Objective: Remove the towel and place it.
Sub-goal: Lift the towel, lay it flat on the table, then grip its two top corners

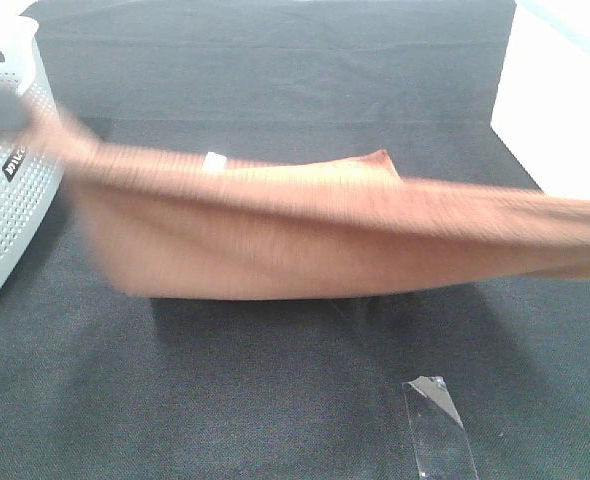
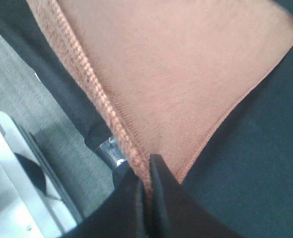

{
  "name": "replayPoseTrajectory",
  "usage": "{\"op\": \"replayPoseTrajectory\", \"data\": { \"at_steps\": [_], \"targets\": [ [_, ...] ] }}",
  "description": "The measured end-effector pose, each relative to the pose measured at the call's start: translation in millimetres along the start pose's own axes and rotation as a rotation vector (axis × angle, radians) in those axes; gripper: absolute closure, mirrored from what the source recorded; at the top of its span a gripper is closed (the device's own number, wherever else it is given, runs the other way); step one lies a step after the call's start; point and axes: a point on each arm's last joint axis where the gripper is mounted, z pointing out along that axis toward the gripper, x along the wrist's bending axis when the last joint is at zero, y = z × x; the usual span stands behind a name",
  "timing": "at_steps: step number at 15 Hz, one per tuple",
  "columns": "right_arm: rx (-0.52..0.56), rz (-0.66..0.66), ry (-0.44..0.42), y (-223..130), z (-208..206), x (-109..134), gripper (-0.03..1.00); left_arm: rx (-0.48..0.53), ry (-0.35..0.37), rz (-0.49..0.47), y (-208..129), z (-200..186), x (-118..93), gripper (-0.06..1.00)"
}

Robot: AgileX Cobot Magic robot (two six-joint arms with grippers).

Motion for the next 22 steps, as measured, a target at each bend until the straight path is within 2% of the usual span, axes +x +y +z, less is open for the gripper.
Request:
{"op": "replayPoseTrajectory", "data": {
  "at_steps": [3,5,6,9,13,18,22],
  "targets": [
    [-0.048,-0.021,0.031,-13.1,-1.0,17.2,0.97,0.005,-0.053,0.009,-18.0,-10.9,-11.5,0.94],
    [0.001,-0.007,0.098,-29.2,19.2,22.9,0.97,0.048,-0.09,-0.022,-34.9,-11.8,-12.3,0.94],
    [0.033,-0.011,0.128,-37.5,28.3,25.6,0.97,0.103,-0.123,-0.066,-51.5,-10.3,-10.3,0.94],
    [0.064,-0.067,0.217,-54.8,48.5,34.5,0.97,0.168,-0.138,-0.13,-75.4,-8.7,-5.3,0.94],
    [0.06,-0.195,0.289,-54.8,51.2,42.9,0.97,0.252,-0.167,-0.216,-106.7,-8.9,-1.6,0.94],
    [0.078,-0.383,0.467,-50.5,56.6,61.4,0.97,0.399,-0.282,-0.254,-127.0,-8.0,-10.7,0.94],
    [0.084,-0.427,0.483,-51.4,56.2,64.2,0.97,0.477,-0.331,-0.282,-132.3,-5.3,-12.7,0.94]
  ]
}}
